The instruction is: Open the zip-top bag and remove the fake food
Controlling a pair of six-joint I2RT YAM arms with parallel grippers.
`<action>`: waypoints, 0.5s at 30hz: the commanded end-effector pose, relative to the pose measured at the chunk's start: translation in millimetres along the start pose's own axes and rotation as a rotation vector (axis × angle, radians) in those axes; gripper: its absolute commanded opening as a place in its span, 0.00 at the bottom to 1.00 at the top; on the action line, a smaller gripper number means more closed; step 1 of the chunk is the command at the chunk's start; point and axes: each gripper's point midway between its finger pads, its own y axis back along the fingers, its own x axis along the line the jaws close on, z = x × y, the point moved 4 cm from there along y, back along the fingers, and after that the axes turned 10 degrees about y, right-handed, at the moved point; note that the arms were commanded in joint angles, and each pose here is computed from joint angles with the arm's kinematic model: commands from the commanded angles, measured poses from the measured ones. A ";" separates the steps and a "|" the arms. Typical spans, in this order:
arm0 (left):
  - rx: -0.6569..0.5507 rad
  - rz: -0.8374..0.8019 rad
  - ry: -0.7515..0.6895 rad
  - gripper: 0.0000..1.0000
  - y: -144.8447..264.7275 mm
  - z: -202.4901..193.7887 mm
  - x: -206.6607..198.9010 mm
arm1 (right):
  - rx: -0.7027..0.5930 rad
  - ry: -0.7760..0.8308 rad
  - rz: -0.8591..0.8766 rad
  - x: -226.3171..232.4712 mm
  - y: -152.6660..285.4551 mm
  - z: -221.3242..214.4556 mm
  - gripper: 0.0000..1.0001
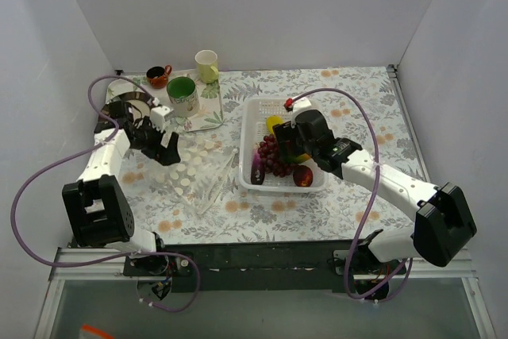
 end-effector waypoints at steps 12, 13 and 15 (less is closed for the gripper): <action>-0.276 -0.172 0.171 0.98 47.4 86.1 -60.6 | -0.076 -0.039 -0.111 -26.9 43.3 54.8 0.98; -0.286 -0.188 0.169 0.98 49.1 88.3 -63.7 | -0.096 -0.038 -0.110 -28.7 50.1 56.8 0.98; -0.306 -0.200 0.166 0.98 50.3 90.9 -65.4 | -0.110 -0.037 -0.113 -30.4 55.6 57.6 0.98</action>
